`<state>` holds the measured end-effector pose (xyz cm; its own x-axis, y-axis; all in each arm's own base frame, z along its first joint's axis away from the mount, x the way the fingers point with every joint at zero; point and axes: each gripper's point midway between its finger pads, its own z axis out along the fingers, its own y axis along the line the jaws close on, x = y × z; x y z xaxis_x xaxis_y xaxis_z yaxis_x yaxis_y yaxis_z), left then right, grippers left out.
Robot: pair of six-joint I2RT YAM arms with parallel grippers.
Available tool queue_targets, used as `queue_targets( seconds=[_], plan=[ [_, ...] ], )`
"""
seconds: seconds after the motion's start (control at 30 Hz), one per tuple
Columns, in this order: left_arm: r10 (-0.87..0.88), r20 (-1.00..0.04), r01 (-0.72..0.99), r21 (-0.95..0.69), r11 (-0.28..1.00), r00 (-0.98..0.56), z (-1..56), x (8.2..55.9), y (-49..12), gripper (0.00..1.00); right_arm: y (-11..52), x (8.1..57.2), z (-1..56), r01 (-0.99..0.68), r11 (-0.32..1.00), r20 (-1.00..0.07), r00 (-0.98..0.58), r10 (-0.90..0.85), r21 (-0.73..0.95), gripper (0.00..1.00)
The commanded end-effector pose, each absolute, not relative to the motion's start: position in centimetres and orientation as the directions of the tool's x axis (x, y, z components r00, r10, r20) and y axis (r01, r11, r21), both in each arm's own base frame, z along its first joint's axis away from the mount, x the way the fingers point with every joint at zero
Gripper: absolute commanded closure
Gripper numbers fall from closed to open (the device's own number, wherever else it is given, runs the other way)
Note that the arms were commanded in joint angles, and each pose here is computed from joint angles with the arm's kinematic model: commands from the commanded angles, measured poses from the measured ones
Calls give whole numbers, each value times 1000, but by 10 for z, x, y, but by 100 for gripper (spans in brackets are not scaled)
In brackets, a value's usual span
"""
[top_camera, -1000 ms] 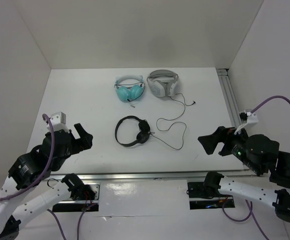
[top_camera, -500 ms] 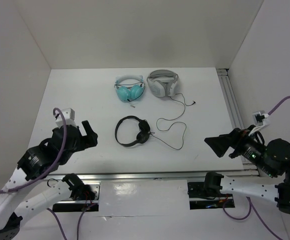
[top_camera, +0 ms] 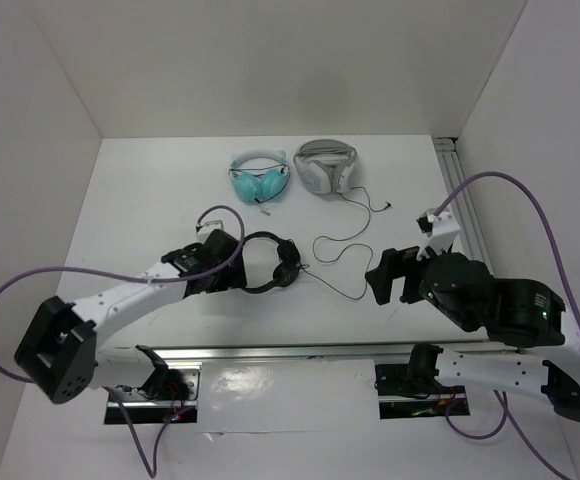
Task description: Wrap the headphones
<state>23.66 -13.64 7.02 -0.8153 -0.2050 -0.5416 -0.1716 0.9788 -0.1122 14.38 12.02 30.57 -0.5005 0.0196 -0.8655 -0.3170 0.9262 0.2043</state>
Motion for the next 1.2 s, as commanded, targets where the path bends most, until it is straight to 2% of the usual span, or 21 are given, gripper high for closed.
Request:
queue_targets(
  seconds=[0.0, 0.17, 0.3, 0.4, 0.43, 0.47, 0.5, 0.6, 0.7, 0.87, 0.9, 0.93, 0.97, 1.03, 1.17],
  plan=[
    [-237, -582, -144, -201, 969, -778, 71, 285, -161, 2, 119, 142, 327, -362, 896, -891, -448, 75, 258, 0],
    [-237, -532, -190, -143, 971, -813, 34, 301, -151, 5, 112, 130, 328, -400, 865, -886, -454, 98, 301, 0],
    [-259, -506, -227, -126, 966, -823, 16, 310, -142, 12, 110, 127, 332, -417, 851, -887, -448, 114, 320, 0],
    [-266, -482, -230, -134, 964, -835, 10, 316, -146, 22, 114, 127, 327, -423, 851, -883, -460, 95, 312, 0],
    [-263, -474, -231, -126, 965, -840, 6, 314, -145, 38, 115, 127, 323, -422, 854, -882, -464, 86, 305, 0],
    [-261, -461, -229, -124, 965, -848, 5, 314, -147, 43, 115, 127, 323, -422, 854, -882, -464, 86, 305, 0],
    [-270, -453, -241, -123, 963, -850, 1, 313, -147, 53, 118, 129, 325, -422, 852, -882, -462, 91, 309, 0],
    [-277, -428, -246, -127, 961, -860, -5, 307, -148, 93, 123, 129, 326, -431, 844, -882, -461, 99, 320, 0],
    [-272, -404, -245, -116, 962, -874, -12, 294, -143, 100, 125, 131, 327, -425, 848, -883, -457, 101, 318, 0],
    [-232, -445, -218, -83, 973, -865, 27, 272, -144, 100, 141, 134, 327, -464, 830, -891, -446, 84, 311, 0],
    [-249, -518, -236, -92, 967, -818, 57, 275, -140, 100, 146, 136, 330, -487, 822, -900, -431, 70, 297, 0],
    [-253, -557, -237, -102, 966, -791, 83, 278, -142, 100, 155, 138, 339, -509, 803, -910, -404, 96, 311, 0],
    [-214, -554, -220, -55, 974, -805, 97, 261, -136, 100, 163, 137, 339, -538, 784, -914, -396, 88, 309, 0],
    [-237, -646, -219, -109, 970, -726, 157, 262, -129, 100, 178, 142, 359, -596, 741, -937, -323, 130, 309, 0],
    [-213, -707, -180, -123, 976, -674, 233, 238, -107, 100, 207, 151, 361, -661, 705, -964, -232, 131, 256, 0]
  ],
)
